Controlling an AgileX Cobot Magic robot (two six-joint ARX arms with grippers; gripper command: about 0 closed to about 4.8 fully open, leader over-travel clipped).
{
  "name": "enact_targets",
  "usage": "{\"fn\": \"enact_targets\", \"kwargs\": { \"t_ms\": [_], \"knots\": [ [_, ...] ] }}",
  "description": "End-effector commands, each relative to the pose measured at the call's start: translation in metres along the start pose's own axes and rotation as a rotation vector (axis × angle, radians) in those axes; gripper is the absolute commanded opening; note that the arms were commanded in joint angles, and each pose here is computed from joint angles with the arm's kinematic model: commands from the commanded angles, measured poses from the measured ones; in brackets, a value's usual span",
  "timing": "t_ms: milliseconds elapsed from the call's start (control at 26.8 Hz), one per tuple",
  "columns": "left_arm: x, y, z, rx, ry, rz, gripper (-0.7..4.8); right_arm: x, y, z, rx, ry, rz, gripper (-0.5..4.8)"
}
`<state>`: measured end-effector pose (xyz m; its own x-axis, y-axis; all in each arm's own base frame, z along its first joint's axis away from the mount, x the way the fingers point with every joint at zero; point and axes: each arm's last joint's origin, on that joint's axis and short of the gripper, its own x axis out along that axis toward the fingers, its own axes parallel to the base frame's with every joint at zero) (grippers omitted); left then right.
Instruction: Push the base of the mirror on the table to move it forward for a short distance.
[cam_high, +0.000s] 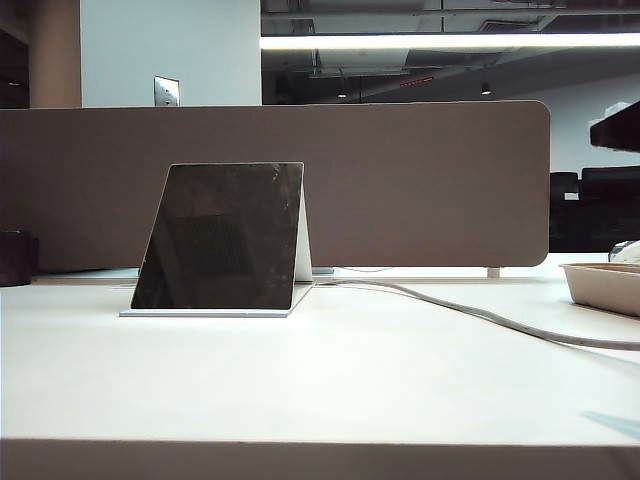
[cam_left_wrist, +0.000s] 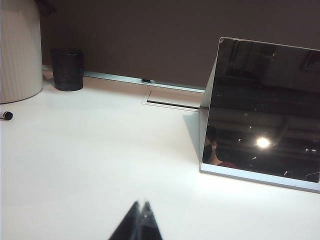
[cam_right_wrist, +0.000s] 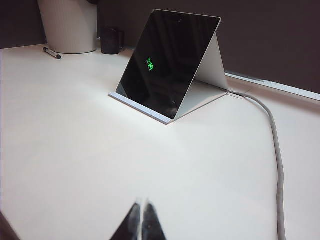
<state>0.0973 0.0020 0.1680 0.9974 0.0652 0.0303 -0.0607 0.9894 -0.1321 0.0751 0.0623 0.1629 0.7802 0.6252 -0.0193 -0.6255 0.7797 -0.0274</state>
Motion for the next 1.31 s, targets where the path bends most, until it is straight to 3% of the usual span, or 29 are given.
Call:
{"fn": "enact_targets", "kwargs": {
  "t_ms": [37,149,262,411,1308],
  "knots": [
    [0.0,-0.0002,0.0019,0.002,-0.018,-0.002,-0.01,0.0,0.0001,0.0016,0.0,-0.014,0.002,0.22],
    [0.0,-0.0007,0.0032,0.01,-0.03,-0.015,-0.01,0.0,0.0001,0.0016,0.0,-0.014,0.002,0.22],
    [-0.0002,-0.0029,0.0034,0.079,-0.028,-0.09,-0.01,0.0,0.0001,0.0016,0.0,-0.014,0.002,0.22],
    [-0.0002,-0.0029,0.0034,0.097,-0.029,-0.089,-0.01,0.0,0.0001,0.0016,0.0,-0.014,0.002,0.22],
    [-0.0001,-0.0026,0.0011,0.104,-0.006,-0.087,-0.01,0.0,0.0001,0.0016,0.0,-0.014,0.002,0.22]
  ]
}}
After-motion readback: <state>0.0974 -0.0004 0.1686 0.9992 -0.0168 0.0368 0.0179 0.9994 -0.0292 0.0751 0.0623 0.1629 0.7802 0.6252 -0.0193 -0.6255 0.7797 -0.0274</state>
